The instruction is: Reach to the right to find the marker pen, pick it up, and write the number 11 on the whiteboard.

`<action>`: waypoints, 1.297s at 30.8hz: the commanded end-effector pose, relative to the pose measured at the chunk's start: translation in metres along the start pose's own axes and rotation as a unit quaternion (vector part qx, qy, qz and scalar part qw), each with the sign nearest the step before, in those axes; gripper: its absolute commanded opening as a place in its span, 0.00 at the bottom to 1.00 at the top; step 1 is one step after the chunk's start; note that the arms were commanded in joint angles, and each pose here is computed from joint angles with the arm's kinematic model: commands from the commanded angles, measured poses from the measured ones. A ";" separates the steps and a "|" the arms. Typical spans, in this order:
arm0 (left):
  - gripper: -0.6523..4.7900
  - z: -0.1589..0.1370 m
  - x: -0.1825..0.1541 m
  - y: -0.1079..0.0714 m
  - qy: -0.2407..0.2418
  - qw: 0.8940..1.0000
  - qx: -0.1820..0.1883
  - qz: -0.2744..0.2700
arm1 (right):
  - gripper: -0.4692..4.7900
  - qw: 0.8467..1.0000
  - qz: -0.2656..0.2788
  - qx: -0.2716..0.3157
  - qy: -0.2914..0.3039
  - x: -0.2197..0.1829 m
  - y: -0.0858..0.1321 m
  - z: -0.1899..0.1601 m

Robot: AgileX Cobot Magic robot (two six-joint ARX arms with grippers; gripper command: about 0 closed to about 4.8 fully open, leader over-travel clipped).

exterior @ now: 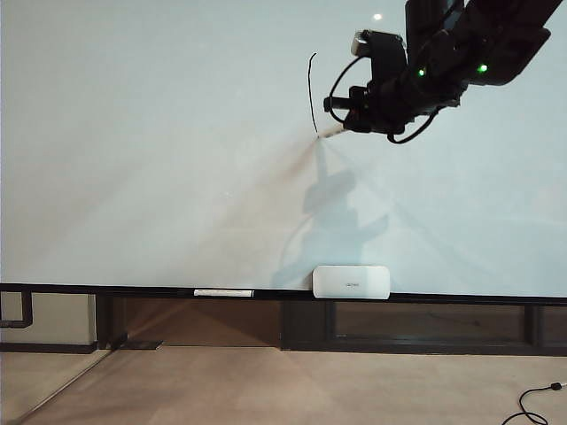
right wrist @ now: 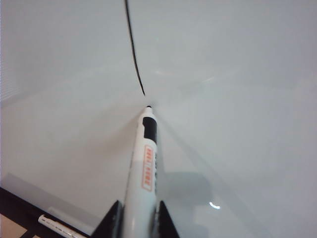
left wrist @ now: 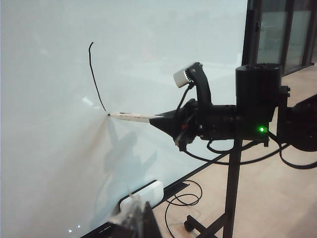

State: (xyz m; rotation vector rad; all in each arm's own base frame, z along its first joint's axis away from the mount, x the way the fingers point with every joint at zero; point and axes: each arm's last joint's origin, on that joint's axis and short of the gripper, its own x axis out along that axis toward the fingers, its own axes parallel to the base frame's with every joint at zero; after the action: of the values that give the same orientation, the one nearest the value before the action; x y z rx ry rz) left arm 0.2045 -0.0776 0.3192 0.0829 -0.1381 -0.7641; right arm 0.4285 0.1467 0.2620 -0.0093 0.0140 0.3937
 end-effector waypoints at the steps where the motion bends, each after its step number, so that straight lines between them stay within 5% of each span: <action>1: 0.11 0.002 0.000 0.000 -0.005 1.000 0.000 -0.002 | 0.08 1.000 0.004 0.005 -0.025 -0.006 0.002 0.015; 10: 0.11 0.001 0.000 -0.005 -0.003 0.997 -0.025 -0.079 | 0.08 0.995 0.002 -0.020 -0.094 -0.033 0.008 0.056; 27: 0.11 0.002 0.000 -0.006 -0.002 0.994 -0.036 -0.098 | 0.08 0.989 -0.035 -0.031 -0.141 -0.035 -0.004 0.085; 40: 0.11 0.002 0.000 -0.006 -0.003 0.994 -0.038 -0.101 | 0.08 0.990 -0.060 -0.041 -0.117 -0.033 -0.008 0.091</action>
State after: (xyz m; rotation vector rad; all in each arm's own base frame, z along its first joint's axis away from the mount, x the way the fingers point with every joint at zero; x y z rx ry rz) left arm 0.2005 -0.0814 0.3171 0.0211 -0.0909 -0.9589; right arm 0.4040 0.1292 0.3484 -0.0459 -0.2042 0.2931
